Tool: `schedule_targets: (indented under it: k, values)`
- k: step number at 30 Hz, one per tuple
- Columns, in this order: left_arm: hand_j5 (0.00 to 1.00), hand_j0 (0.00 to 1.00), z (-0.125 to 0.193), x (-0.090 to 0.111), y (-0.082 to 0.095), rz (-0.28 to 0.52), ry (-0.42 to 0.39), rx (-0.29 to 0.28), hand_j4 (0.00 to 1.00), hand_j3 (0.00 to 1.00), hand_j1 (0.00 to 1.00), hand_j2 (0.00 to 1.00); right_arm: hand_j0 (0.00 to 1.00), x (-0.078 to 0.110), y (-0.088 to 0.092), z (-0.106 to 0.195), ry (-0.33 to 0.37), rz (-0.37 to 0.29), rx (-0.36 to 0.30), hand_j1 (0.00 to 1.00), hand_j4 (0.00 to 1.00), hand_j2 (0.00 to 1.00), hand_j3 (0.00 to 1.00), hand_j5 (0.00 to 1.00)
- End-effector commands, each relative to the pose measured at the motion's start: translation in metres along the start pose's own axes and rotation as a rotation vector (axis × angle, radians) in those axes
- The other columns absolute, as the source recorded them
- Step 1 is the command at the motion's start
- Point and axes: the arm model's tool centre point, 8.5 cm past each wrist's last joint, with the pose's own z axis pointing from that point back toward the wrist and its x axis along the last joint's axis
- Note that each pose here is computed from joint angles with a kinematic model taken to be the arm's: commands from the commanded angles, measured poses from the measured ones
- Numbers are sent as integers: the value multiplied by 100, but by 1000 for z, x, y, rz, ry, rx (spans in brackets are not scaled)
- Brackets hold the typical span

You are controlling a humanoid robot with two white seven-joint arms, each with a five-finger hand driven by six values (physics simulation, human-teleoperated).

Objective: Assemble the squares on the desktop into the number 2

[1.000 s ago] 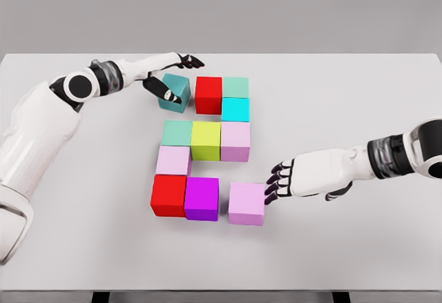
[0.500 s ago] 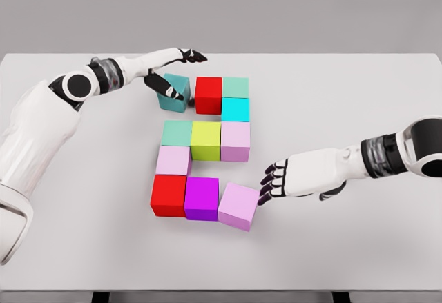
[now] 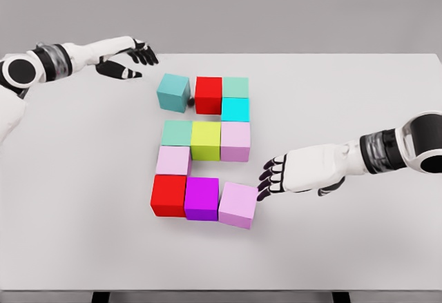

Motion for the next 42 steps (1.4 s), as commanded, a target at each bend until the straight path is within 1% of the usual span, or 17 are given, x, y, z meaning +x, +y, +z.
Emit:
schedule_targets:
  k: [1, 3, 4, 5, 6, 8, 9, 12, 13, 17, 26, 30, 33, 34, 35, 37, 42]
  values:
    - [36, 36, 6, -24, -10, -14, 95, -48, 36, 36, 36, 36, 100, 1, -2, -2, -6, -2, -8, 100, 100, 100, 100, 100]
    - [40, 40, 6, -25, -8, -36, 115, -54, 40, 40, 40, 40, 100, 1, -4, -4, -10, 2, -11, 100, 100, 100, 100, 100]
    - [50, 50, 7, -31, -10, -52, 147, -70, 50, 50, 50, 50, 100, 1, -6, -4, -10, 7, -14, 100, 100, 100, 100, 100]
    - [64, 64, 7, -36, -13, -58, 176, -83, 64, 64, 64, 64, 100, 1, -7, -5, -12, 9, -15, 100, 100, 100, 100, 100]
    - [76, 76, 1, -34, -17, -54, 177, -91, 76, 76, 76, 76, 100, 0, -8, -5, -11, 10, -16, 100, 100, 100, 100, 100]
    - [83, 83, -8, -30, -21, -93, 210, -121, 83, 83, 83, 83, 100, -1, -8, -4, -7, 8, -16, 100, 100, 100, 100, 100]
    - [83, 83, -16, -27, -25, -115, 244, -140, 83, 83, 83, 83, 100, -3, -8, -3, -1, 8, -16, 100, 100, 100, 100, 100]
    - [83, 83, -24, -24, -25, -141, 276, -158, 83, 83, 83, 83, 100, -4, -10, -1, 2, 8, -21, 100, 100, 100, 100, 100]
    - [83, 83, -30, -21, -27, -156, 284, -171, 83, 83, 83, 83, 100, -8, -9, 1, 17, 1, -20, 100, 100, 100, 100, 100]
    - [83, 83, -36, -15, -28, -160, 279, -174, 83, 83, 83, 83, 100, -18, -16, 12, 57, 5, -36, 100, 100, 100, 100, 100]
    - [83, 83, -41, -11, -31, -176, 285, -186, 83, 83, 83, 83, 100, -19, -13, 16, 66, -1, -31, 100, 100, 100, 100, 100]
    - [83, 83, -41, -10, -29, -188, 276, -187, 83, 83, 83, 83, 100, -26, -12, 38, 123, -7, -40, 100, 100, 100, 100, 100]
    - [83, 83, -40, -11, -32, -197, 285, -200, 83, 83, 83, 83, 100, -28, -12, 42, 135, -8, -43, 100, 100, 100, 100, 100]
    - [84, 84, -41, -11, -33, -201, 284, -203, 84, 84, 84, 84, 100, -30, -16, 46, 144, -9, -60, 100, 100, 100, 100, 100]
    - [84, 84, -41, -11, -34, -206, 289, -211, 84, 84, 84, 84, 100, -30, -17, 48, 140, -19, -70, 100, 100, 100, 100, 100]
    - [84, 84, -42, -10, -34, -212, 285, -212, 84, 84, 84, 84, 100, -31, -13, 57, 156, -33, -67, 100, 100, 100, 100, 100]
    - [84, 84, -43, -6, -36, -242, 252, -226, 84, 84, 84, 84, 100, -31, -14, 57, 157, -33, -69, 100, 100, 100, 100, 100]
